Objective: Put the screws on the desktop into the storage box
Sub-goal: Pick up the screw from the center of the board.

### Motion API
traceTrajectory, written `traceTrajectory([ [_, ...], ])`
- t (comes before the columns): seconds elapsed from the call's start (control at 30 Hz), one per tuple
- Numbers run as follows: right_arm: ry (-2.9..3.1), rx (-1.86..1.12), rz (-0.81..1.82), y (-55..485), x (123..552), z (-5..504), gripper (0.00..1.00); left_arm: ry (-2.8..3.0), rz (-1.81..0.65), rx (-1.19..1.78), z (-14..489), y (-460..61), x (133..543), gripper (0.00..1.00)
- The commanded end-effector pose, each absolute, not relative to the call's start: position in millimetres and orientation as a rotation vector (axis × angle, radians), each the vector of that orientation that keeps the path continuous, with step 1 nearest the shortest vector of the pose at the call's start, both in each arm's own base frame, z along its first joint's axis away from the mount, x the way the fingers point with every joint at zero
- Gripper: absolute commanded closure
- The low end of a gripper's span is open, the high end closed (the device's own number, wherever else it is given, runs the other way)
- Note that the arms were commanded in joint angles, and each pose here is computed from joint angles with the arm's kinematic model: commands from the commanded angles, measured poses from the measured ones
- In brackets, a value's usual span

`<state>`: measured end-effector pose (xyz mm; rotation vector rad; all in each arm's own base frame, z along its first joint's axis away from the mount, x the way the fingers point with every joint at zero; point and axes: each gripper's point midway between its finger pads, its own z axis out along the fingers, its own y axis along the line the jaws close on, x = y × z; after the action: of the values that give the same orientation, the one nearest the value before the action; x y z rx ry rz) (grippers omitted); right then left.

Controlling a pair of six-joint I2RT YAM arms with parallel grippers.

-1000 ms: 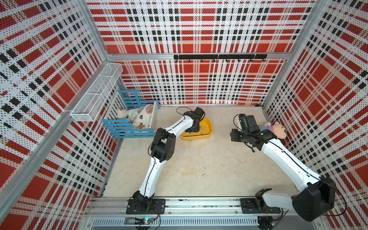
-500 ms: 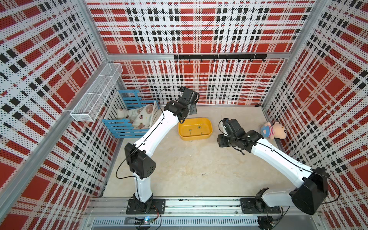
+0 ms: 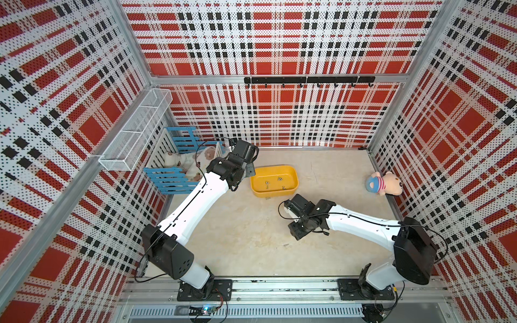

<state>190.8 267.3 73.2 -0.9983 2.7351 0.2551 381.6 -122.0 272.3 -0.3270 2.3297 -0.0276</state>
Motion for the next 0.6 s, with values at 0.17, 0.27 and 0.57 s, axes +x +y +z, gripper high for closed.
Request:
traceTrajectory([
  [0.17,2.708,-1.370,0.232,291,160,52,0.51,2.296,-0.045,-0.377,278,-104,371,0.37],
  [0.27,2.694,-1.423,0.216,295,157,49,0.51,2.295,-0.044,-0.380,278,-102,369,0.37],
  [0.57,2.685,-1.492,0.159,299,162,42,0.48,2.298,-0.034,-0.385,276,-97,367,0.37],
])
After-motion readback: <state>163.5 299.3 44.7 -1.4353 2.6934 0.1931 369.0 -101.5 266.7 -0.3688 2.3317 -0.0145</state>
